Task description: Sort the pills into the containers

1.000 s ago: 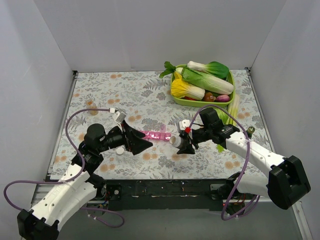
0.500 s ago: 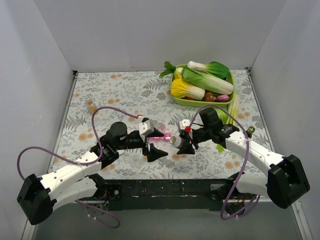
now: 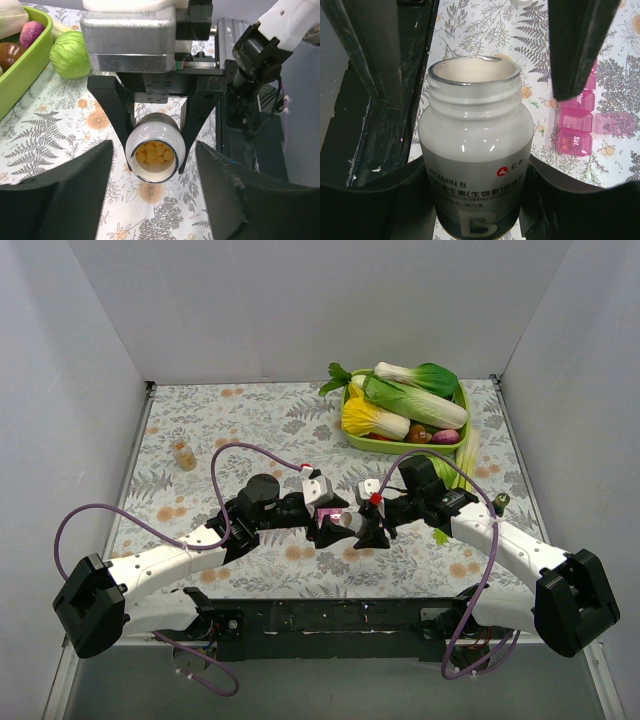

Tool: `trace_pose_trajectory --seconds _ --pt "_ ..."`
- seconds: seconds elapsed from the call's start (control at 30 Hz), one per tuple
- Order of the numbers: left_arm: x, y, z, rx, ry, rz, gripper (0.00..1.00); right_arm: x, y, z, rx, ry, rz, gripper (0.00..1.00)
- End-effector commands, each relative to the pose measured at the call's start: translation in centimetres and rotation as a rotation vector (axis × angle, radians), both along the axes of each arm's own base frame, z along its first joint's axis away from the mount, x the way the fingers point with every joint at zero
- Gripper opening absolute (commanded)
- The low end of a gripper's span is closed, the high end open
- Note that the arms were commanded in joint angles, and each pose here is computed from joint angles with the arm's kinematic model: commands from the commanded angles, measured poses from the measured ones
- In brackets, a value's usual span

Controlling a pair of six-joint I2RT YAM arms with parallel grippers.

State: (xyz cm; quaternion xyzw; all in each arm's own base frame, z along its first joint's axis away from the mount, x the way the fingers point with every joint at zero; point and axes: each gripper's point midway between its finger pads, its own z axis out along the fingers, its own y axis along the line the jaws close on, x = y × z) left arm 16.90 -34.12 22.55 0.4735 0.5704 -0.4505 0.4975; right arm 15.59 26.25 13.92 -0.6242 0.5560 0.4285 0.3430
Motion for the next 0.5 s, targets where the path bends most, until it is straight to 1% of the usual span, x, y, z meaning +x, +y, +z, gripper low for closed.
trace_pose_trajectory --seconds 0.0,0.07,0.17,0.2,0.3,0.33,0.37,0.47 --pt "0.4 -0.7 1.5 -0.02 -0.044 0.005 0.61 -0.2 0.3 0.7 0.038 -0.006 0.021 0.07" --pt "0.4 -0.8 1.2 -0.006 -0.037 0.004 0.57 -0.1 0.3 0.6 0.037 -0.008 0.021 0.07" --pt "0.4 -0.9 1.1 -0.001 -0.031 -0.001 0.42 -0.1 0.3 0.6 0.035 -0.004 0.02 0.07" --pt "0.4 -0.9 1.0 0.002 -0.028 0.0 0.31 -0.1 0.4 0.6 0.035 -0.004 0.02 0.07" --pt "0.3 -0.9 0.8 0.008 -0.022 -0.005 0.17 -0.1 0.3 0.6 0.037 -0.007 0.02 0.07" --pt "0.2 -0.8 0.6 0.016 -0.015 -0.007 0.05 -0.1 0.3 0.6 0.037 -0.008 0.021 0.07" --pt "0.1 -0.8 0.6 0.017 -0.008 -0.008 0.0 -0.1 0.3 0.7 0.037 -0.008 0.02 0.08" --pt "-0.3 -0.6 0.3 0.021 0.034 -0.009 0.0 -0.1 0.3 0.6 0.036 -0.008 0.019 0.11"
